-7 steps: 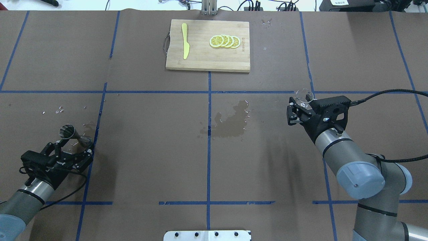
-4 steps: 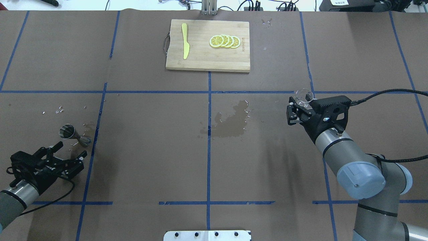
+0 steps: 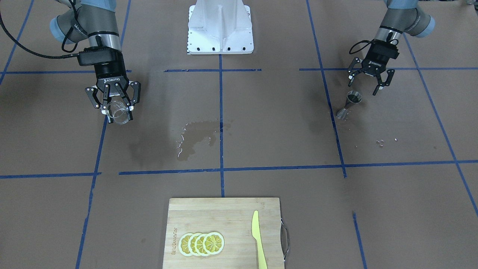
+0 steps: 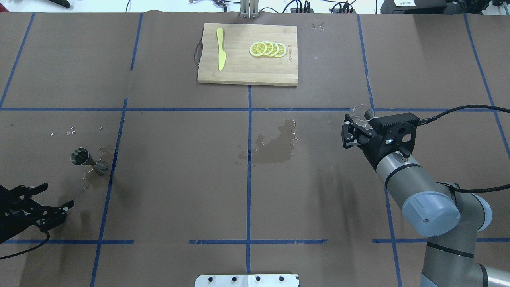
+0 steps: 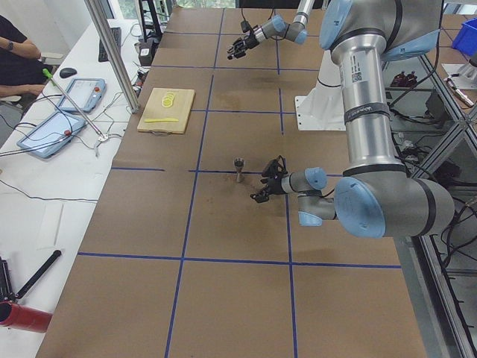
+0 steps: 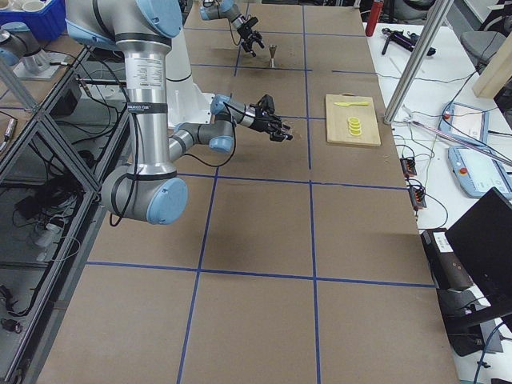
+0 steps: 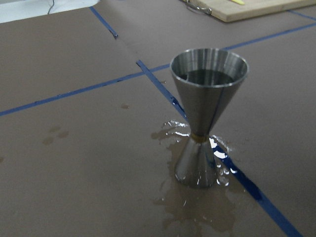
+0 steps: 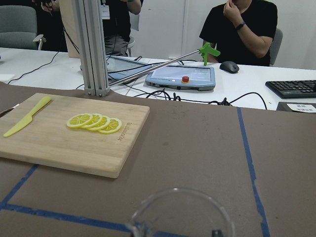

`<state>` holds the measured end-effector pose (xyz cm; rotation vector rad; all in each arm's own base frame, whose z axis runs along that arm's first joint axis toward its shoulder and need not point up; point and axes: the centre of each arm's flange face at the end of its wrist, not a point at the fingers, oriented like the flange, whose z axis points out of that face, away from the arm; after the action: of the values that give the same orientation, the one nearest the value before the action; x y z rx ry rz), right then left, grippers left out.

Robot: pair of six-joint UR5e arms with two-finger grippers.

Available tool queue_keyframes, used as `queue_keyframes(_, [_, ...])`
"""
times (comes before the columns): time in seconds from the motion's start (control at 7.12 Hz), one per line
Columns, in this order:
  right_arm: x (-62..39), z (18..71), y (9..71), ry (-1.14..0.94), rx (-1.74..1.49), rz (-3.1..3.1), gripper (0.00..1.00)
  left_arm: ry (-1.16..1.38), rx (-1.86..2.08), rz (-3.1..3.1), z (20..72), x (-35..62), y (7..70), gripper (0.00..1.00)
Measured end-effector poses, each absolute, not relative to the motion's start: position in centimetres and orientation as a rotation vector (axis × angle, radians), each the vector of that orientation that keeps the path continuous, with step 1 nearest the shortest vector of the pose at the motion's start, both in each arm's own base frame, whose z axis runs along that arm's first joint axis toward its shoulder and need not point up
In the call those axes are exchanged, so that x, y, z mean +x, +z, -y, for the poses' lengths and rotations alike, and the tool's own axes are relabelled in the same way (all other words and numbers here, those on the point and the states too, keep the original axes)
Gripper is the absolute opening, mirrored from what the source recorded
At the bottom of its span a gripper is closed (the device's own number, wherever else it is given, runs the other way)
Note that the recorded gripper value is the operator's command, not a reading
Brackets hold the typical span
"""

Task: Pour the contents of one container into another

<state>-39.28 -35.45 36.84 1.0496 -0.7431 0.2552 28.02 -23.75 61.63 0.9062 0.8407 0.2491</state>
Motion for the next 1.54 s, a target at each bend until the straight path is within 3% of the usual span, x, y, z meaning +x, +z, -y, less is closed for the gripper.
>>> queue_keyframes(0.7, [-38.0, 35.0, 41.6, 0.251, 1.042, 0.722, 0.00, 0.278, 0.781, -0.736, 28.4, 16.8, 67.3, 1.00])
queue_keyframes(1.12, [-37.2, 34.7, 49.9, 0.279, 1.039, 0.738, 0.00, 0.291, 0.748, -0.779, 30.6, 9.3, 68.1, 1.00])
queue_keyframes(1.54, [-38.4, 32.8, 53.1, 0.299, 1.091, 0.706, 0.00, 0.279, 0.706, -0.870, 31.0, 6.7, 67.6, 1.00])
